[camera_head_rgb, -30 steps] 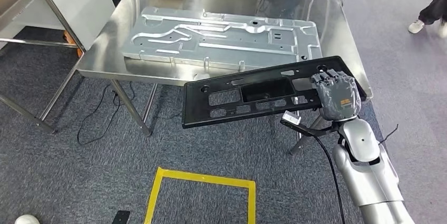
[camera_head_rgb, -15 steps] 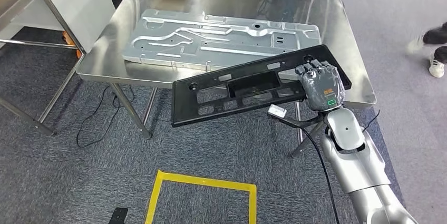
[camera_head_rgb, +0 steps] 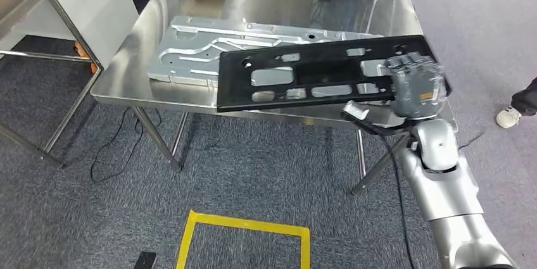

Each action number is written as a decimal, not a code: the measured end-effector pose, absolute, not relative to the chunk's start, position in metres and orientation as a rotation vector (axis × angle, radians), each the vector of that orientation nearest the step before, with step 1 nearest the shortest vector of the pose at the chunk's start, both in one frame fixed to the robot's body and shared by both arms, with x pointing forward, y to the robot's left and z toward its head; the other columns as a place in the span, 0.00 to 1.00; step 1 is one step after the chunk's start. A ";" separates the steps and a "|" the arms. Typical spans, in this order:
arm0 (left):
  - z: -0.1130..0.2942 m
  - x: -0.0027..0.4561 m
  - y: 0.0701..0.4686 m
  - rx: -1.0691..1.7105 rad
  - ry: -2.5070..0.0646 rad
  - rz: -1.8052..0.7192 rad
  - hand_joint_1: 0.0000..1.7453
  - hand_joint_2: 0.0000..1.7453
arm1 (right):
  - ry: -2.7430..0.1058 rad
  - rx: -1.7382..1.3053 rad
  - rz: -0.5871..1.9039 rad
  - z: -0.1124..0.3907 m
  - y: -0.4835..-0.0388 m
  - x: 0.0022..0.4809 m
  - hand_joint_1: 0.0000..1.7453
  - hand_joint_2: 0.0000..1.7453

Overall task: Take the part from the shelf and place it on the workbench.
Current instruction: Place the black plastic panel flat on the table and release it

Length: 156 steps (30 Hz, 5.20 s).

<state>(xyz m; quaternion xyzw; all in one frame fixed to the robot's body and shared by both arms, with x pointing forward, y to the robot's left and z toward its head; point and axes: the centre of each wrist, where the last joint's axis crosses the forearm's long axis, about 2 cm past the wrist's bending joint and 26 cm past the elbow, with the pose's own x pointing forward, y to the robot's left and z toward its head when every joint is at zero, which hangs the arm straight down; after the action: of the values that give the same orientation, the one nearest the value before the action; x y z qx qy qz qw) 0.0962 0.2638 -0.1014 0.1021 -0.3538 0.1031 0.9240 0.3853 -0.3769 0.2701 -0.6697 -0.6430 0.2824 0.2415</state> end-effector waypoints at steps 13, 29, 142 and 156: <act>-0.103 0.090 0.263 0.211 -0.719 0.222 0.00 1.00 | -1.677 -1.955 0.630 0.299 -0.445 0.369 1.00 1.00; -0.102 0.091 0.264 0.213 -0.721 0.224 0.00 1.00 | -1.637 -1.968 0.636 0.291 -0.455 0.362 1.00 1.00; -0.100 0.102 0.257 0.185 -0.738 0.231 0.00 1.00 | -1.469 -1.849 0.901 0.205 -0.446 0.385 1.00 1.00; -0.098 0.108 0.255 0.157 -0.779 0.182 0.00 0.00 | -1.552 -1.784 0.961 0.186 -0.422 0.391 0.00 0.00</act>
<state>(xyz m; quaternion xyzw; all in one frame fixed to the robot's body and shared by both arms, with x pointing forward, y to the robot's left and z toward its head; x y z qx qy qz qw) 0.1076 0.2546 -0.0983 0.0763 -0.3790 0.0887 0.9180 0.3914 -0.4224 0.1858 -0.6688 -0.5819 0.3602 0.2904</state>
